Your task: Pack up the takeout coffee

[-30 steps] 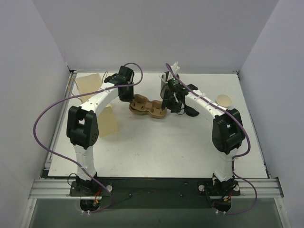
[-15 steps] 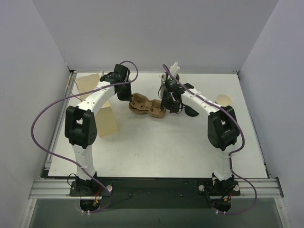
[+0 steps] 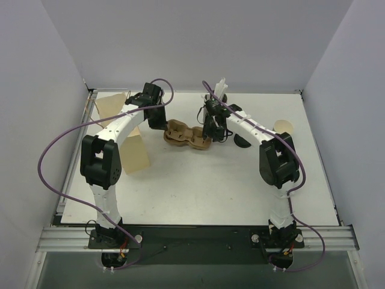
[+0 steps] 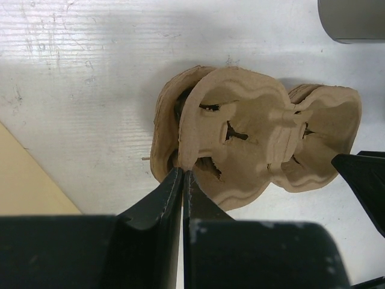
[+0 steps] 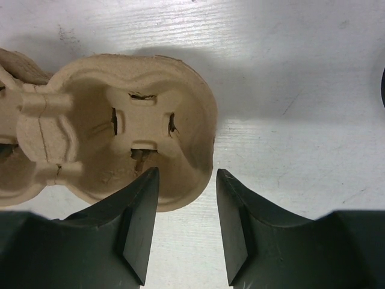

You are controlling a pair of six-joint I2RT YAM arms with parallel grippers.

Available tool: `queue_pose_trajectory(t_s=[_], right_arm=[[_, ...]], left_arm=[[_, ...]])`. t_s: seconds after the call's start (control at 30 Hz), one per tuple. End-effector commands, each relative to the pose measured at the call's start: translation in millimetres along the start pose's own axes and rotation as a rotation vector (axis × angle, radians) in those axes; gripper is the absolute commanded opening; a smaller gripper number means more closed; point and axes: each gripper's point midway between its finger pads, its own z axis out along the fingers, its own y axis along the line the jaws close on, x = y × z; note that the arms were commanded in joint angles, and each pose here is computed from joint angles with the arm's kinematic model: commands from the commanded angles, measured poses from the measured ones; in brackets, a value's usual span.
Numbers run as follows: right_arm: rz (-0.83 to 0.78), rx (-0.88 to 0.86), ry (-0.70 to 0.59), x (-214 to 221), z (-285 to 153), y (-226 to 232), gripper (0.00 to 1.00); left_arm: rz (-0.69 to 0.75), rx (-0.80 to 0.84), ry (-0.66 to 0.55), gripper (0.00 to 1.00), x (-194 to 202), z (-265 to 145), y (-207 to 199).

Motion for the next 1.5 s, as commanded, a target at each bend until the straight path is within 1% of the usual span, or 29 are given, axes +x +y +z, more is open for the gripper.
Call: queue_pose_trajectory(t_s=[0.0, 0.23, 0.3, 0.33, 0.4, 0.43, 0.53, 0.57, 0.6, 0.63, 0.73, 0.8, 1.0, 1.07, 1.1, 1.17, 1.27, 1.3, 1.4, 1.47], right_arm=[[-0.033, 0.075, -0.005, 0, 0, -10, 0.37], [-0.043, 0.097, -0.002, 2, 2, -15, 0.26], [-0.042, 0.097, -0.009, 0, 1, -15, 0.25], [-0.046, 0.092, -0.013, -1, 0, -13, 0.22], [-0.046, 0.088, -0.01, -1, 0, -12, 0.19], [-0.047, 0.087, -0.008, 0, 0, -13, 0.16], [-0.047, 0.085, -0.005, 1, 1, -12, 0.12], [-0.049, 0.084, 0.0, 1, 2, -12, 0.12], [-0.049, 0.083, 0.001, 2, 2, -11, 0.18], [-0.052, 0.082, 0.003, 3, 3, -11, 0.2], [-0.054, 0.084, 0.007, 4, 5, -11, 0.22], [-0.053, 0.083, 0.008, 4, 5, -10, 0.26], [-0.054, 0.085, 0.006, 2, 7, -10, 0.25], [-0.053, 0.088, 0.008, 3, 8, -10, 0.22], [-0.055, 0.087, 0.003, 3, 7, -9, 0.19], [-0.055, 0.087, 0.0, 2, 6, -9, 0.17], [-0.056, 0.084, -0.007, 0, 3, -8, 0.11], [-0.055, 0.08, -0.009, -1, 2, -7, 0.07], [-0.054, 0.075, -0.02, -4, -3, -6, 0.01], [-0.054, 0.064, -0.035, -10, -9, -2, 0.0]], left_arm=[[-0.004, 0.053, -0.087, 0.0, -22, -23, -11], [0.0, 0.048, -0.086, 0.0, -21, -23, -10], [0.003, 0.046, -0.087, 0.0, -21, -24, -9], [0.002, 0.045, -0.084, 0.0, -20, -23, -9], [0.004, 0.045, -0.088, 0.0, -20, -23, -9], [0.005, 0.043, -0.085, 0.0, -20, -23, -8], [0.008, 0.041, -0.084, 0.0, -19, -22, -7], [0.01, 0.041, -0.084, 0.0, -19, -22, -7], [0.008, 0.042, -0.082, 0.0, -19, -22, -8], [0.01, 0.042, -0.082, 0.0, -18, -21, -7], [0.01, 0.041, -0.081, 0.0, -18, -21, -7], [0.011, 0.041, -0.081, 0.0, -19, -21, -7], [0.014, 0.042, -0.082, 0.0, -19, -21, -8], [0.015, 0.038, -0.079, 0.0, -18, -21, -7], [0.014, 0.039, -0.08, 0.0, -18, -21, -7], [0.019, 0.038, -0.082, 0.0, -19, -21, -7], [0.02, 0.038, -0.082, 0.0, -19, -21, -7], [0.02, 0.039, -0.084, 0.0, -19, -21, -7], [0.024, 0.038, -0.086, 0.0, -20, -21, -6], [0.028, 0.036, -0.09, 0.0, -20, -22, -6]])
